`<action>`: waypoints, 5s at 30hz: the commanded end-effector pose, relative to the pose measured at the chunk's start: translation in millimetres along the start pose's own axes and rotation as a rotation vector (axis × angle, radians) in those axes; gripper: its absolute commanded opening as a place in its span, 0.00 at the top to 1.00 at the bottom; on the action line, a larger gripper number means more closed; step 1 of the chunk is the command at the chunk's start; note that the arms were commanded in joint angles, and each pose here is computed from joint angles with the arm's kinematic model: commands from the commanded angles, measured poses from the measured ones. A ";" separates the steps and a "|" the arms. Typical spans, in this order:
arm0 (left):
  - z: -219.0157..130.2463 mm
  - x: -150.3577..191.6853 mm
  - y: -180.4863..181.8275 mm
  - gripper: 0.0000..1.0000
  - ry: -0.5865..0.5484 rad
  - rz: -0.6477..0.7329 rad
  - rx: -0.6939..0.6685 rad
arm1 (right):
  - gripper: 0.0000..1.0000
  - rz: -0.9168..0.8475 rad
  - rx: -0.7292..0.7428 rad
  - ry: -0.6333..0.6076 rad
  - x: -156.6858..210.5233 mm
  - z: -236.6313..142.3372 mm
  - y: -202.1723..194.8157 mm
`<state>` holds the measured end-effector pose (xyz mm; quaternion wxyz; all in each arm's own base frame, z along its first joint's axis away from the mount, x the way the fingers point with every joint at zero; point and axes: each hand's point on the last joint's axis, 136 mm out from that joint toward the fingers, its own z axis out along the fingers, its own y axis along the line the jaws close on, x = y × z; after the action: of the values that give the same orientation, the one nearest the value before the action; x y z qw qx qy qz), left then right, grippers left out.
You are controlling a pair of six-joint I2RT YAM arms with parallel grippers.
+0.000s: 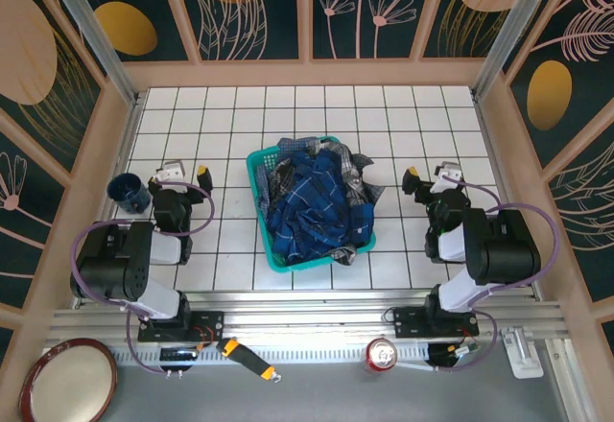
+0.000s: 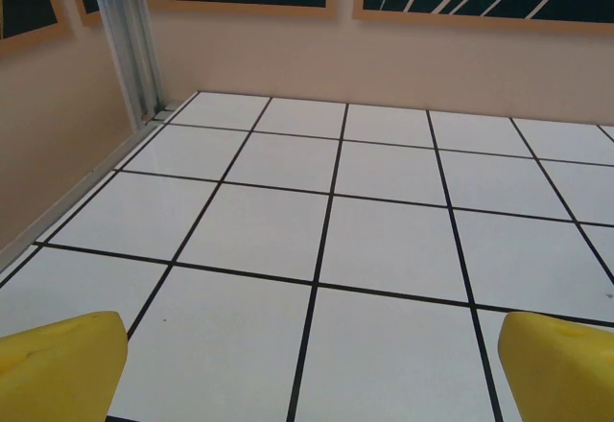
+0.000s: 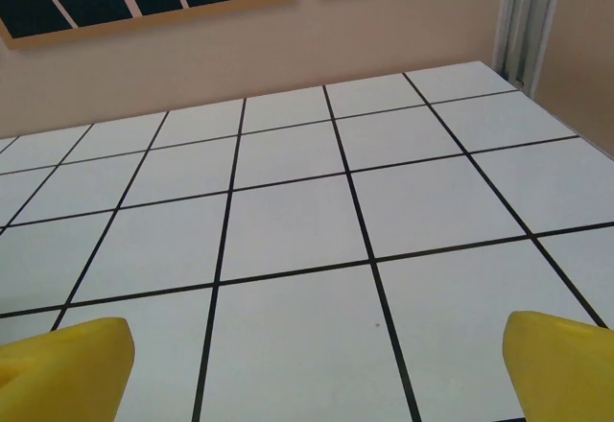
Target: Fold and stack the long sleeve shirts
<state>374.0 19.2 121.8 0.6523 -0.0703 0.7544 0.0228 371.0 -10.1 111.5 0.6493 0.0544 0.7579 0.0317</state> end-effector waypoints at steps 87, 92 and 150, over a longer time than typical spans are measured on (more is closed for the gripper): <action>60.6 -90.1 -187.6 0.01 0.411 0.016 0.408 | 0.68 0.097 -0.031 0.879 51.0 -128.3 163.5; 54.4 -99.7 -174.9 0.01 0.374 0.010 0.351 | 0.85 0.056 0.076 0.861 49.0 -99.8 140.7; 11.1 -125.0 -106.3 0.01 0.258 0.034 0.090 | 0.88 -0.176 0.315 0.904 22.1 38.6 76.2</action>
<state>416.9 -79.3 235.5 0.5299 -0.0166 0.8479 -0.0072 442.3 85.8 105.2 0.2907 0.0909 0.9476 -0.0969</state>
